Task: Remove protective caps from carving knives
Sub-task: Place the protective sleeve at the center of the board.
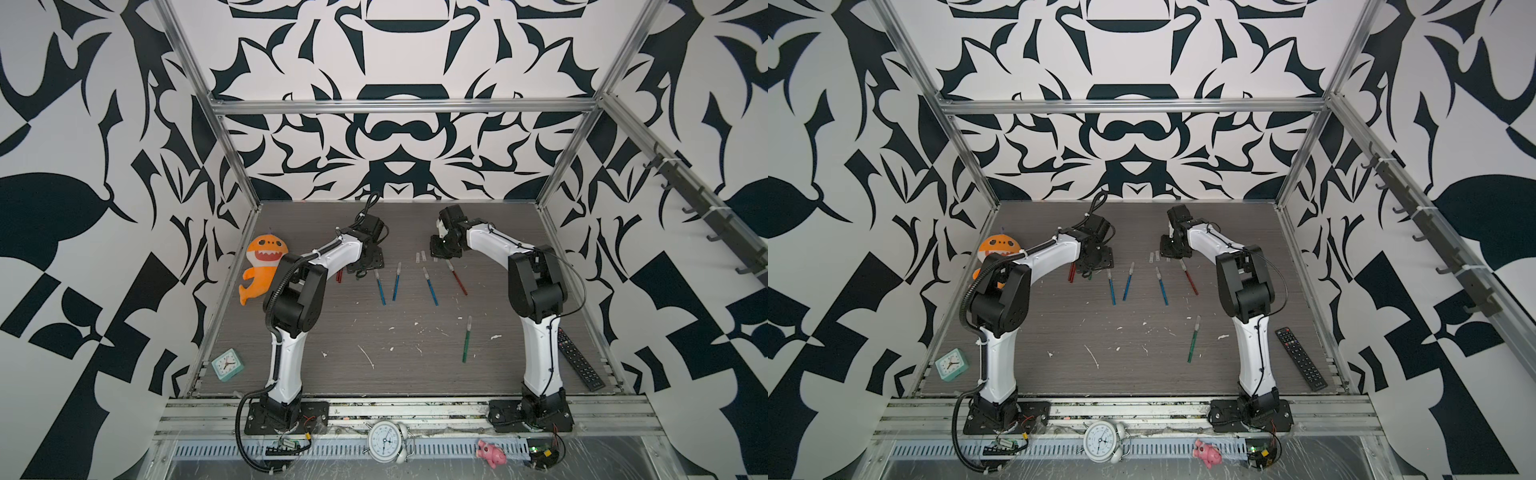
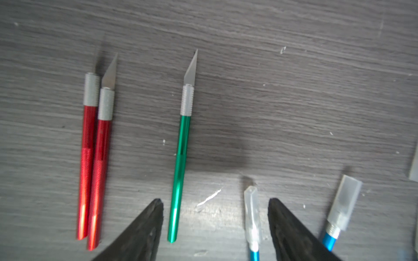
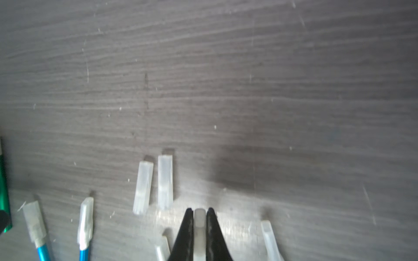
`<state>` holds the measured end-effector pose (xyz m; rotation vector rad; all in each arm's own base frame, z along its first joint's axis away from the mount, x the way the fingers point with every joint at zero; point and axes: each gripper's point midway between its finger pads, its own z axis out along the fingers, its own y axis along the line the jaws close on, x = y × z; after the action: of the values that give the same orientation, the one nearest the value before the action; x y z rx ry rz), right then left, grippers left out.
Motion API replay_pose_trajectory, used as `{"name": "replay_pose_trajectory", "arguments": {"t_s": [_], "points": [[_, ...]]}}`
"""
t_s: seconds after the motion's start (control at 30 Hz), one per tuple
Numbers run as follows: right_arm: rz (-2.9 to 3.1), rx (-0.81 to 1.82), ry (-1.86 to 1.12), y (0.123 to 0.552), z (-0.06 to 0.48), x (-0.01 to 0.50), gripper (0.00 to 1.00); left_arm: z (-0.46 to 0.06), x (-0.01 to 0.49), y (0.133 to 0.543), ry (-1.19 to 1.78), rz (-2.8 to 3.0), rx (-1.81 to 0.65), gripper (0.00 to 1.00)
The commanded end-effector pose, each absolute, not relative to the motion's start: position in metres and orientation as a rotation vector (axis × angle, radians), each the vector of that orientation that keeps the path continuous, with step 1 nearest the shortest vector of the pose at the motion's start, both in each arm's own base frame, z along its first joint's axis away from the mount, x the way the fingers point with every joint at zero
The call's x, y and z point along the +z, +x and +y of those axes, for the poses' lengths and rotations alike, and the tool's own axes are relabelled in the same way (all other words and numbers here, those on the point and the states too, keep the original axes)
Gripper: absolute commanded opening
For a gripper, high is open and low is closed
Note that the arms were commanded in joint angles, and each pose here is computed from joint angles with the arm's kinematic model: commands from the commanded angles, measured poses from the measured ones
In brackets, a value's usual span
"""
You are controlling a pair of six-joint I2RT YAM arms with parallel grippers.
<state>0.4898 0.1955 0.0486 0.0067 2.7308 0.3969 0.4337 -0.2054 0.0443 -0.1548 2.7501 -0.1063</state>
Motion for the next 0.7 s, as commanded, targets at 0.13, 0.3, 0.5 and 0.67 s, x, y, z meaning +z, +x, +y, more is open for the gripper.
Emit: {"name": "replay_pose_trajectory", "arguments": {"t_s": [0.13,0.3,0.5,0.67], "points": [[2.734,0.363,-0.036,0.504,0.196,0.057,0.00,-0.204,0.037,0.435,-0.178,2.764,-0.080,0.77],[2.745,0.360,-0.046,0.511,0.199,0.054,0.00,-0.204,0.034,0.436,-0.181,2.769,-0.085,0.77],[2.755,0.383,-0.040,0.512,0.202,0.054,0.00,-0.204,0.030,0.437,-0.190,2.774,-0.090,0.77],[2.777,0.386,-0.041,0.509,0.202,0.047,0.03,-0.205,0.039,0.440,-0.207,2.749,-0.106,0.77]]}}
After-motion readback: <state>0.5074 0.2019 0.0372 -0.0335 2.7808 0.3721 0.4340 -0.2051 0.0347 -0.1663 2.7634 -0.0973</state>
